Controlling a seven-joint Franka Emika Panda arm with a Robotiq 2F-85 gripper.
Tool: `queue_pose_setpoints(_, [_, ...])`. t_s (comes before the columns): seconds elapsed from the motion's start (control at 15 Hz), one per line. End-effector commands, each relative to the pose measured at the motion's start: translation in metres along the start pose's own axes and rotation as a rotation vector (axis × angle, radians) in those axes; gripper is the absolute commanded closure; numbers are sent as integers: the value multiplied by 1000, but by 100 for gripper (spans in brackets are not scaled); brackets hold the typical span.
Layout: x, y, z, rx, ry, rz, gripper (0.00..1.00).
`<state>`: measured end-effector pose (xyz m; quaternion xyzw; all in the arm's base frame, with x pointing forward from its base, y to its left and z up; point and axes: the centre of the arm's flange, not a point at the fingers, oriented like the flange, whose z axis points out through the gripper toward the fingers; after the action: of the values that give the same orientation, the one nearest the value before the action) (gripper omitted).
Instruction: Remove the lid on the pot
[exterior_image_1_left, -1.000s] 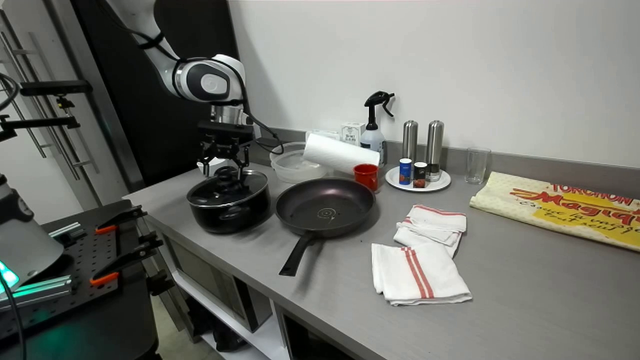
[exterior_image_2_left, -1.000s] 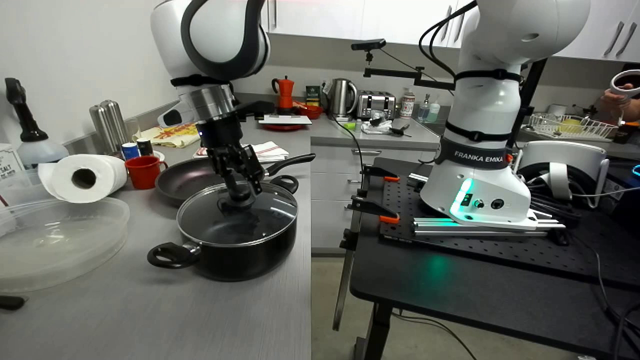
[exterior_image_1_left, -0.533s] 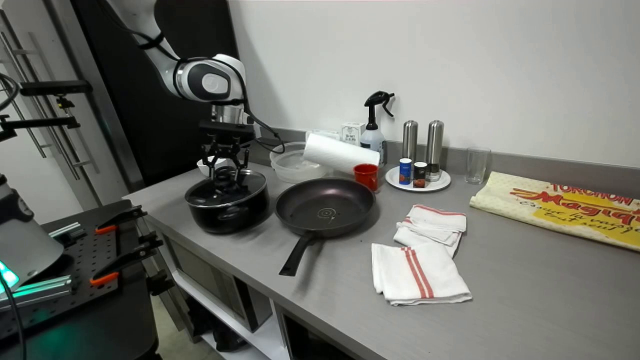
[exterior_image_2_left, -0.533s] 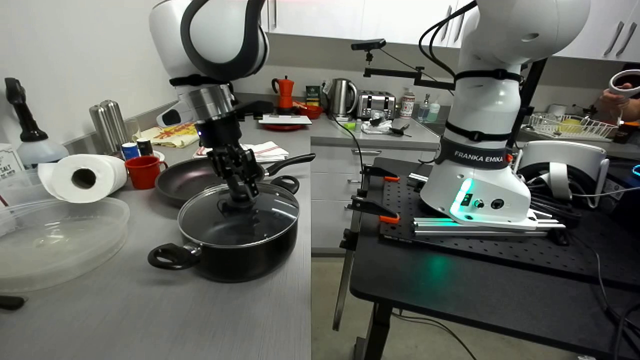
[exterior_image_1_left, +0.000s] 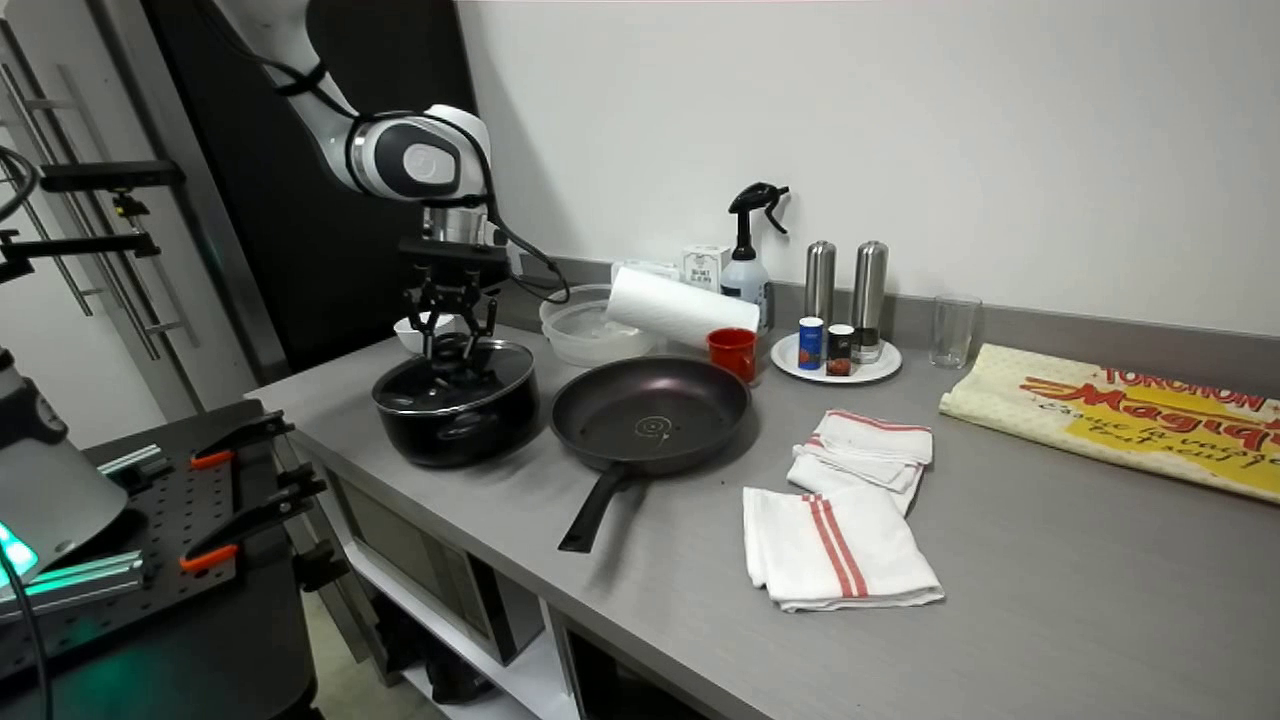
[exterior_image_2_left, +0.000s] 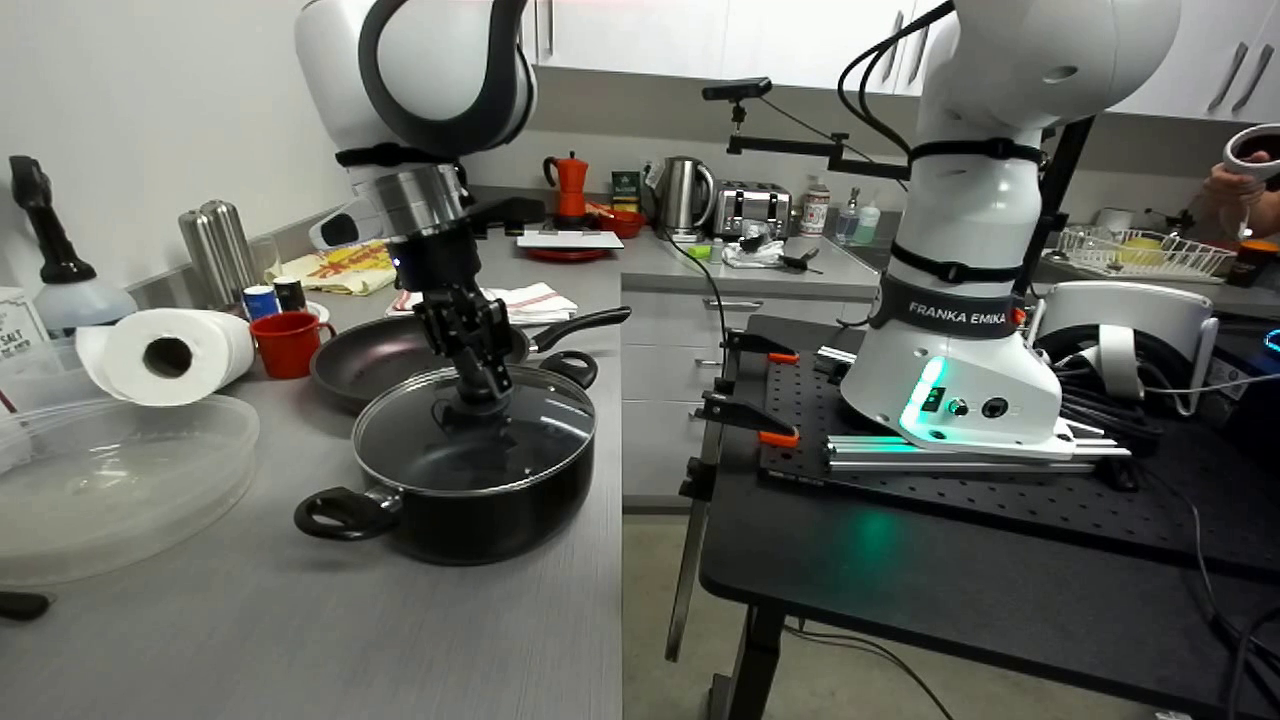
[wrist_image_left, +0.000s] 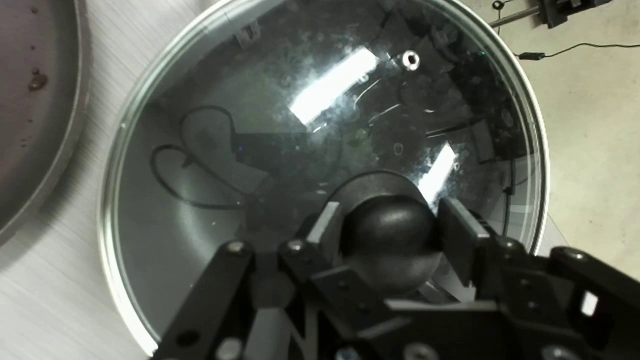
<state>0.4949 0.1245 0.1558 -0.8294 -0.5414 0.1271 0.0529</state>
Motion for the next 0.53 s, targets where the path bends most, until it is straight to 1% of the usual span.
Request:
queue_pose_setpoints(0.0, [1,-9,-3,-15,-6,-16,74])
queue_pose_setpoints(0.27, [-2,-35,-25,-34,-4,-29,74])
queue_pose_setpoints(0.47, [-1,-55,-40,-71,-4,-45,74])
